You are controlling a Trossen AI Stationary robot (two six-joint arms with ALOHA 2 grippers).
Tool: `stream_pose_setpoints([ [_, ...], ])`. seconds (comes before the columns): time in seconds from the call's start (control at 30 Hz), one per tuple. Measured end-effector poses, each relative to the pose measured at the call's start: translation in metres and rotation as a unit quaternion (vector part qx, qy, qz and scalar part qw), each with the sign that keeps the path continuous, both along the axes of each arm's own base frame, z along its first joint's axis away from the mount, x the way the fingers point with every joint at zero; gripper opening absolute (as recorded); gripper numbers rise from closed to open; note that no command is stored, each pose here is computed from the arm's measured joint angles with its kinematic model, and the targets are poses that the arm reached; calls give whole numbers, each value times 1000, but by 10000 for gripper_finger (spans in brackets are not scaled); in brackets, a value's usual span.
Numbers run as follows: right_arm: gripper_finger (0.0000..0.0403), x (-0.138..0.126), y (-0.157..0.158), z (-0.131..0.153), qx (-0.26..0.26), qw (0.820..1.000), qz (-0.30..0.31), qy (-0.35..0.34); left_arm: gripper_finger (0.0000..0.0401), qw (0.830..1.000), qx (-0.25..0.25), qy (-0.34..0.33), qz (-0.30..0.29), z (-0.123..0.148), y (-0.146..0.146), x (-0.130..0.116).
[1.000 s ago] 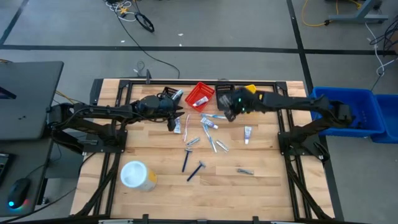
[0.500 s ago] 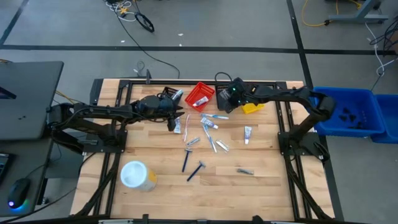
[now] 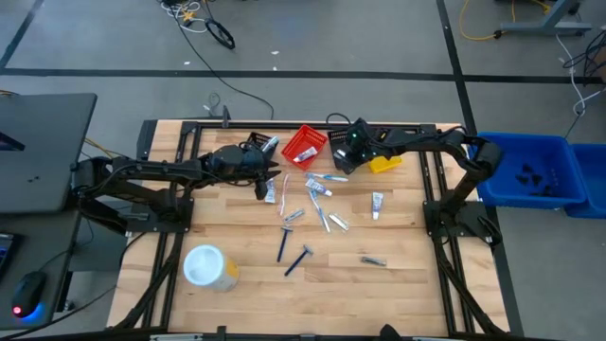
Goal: Pick & Place Travel size toiletries
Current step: Put the nail cutter into the right black bin, then put the right razor into the yellow bin
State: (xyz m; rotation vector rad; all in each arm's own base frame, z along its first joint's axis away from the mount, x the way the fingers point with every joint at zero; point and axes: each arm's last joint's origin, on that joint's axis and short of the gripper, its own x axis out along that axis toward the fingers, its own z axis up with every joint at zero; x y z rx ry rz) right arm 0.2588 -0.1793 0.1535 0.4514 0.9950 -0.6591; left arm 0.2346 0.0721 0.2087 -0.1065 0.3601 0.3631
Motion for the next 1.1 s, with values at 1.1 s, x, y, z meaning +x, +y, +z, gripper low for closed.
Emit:
stream_pose_setpoints([
  [1.1,206,43,67,44,-58,976,171,121,130,1000,1,1,-1,0,0,0],
])
